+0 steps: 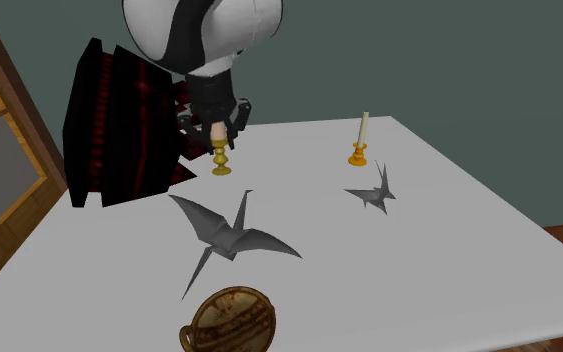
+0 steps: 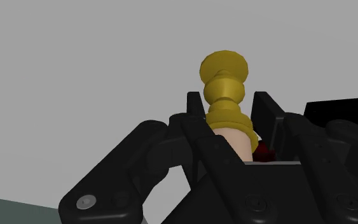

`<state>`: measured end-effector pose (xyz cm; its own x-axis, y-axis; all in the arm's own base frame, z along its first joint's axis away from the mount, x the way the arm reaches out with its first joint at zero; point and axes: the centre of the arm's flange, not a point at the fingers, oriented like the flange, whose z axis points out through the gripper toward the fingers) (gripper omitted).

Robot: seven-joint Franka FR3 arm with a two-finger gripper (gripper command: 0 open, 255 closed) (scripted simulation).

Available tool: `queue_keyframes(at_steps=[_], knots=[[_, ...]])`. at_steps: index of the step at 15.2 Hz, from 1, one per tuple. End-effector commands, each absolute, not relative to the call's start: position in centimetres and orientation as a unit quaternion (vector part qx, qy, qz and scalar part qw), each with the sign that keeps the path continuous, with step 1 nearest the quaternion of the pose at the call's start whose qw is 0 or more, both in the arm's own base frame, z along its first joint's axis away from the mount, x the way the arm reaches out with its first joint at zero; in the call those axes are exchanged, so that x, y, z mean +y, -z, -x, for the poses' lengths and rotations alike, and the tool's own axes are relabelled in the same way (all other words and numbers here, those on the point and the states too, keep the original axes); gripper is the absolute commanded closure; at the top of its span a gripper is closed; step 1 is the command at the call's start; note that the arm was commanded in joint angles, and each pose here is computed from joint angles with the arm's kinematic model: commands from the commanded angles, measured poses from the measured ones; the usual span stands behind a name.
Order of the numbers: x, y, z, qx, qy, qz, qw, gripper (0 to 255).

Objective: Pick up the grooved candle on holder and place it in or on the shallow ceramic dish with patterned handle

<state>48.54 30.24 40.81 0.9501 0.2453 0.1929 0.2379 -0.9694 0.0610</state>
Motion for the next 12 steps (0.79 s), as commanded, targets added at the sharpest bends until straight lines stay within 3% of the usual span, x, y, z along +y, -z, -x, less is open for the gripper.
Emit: queue_keyframes(at_steps=[1, 9, 12], knots=[[30.2, -41.9, -48.5, 0.122, -0.100, -0.987, 0.018, 255], [30.2, -45.8, -48.5, 0.122, -0.100, -0.987, 0.018, 255], [30.1, -45.9, -44.6, 0.122, -0.100, -0.987, 0.018, 255]])
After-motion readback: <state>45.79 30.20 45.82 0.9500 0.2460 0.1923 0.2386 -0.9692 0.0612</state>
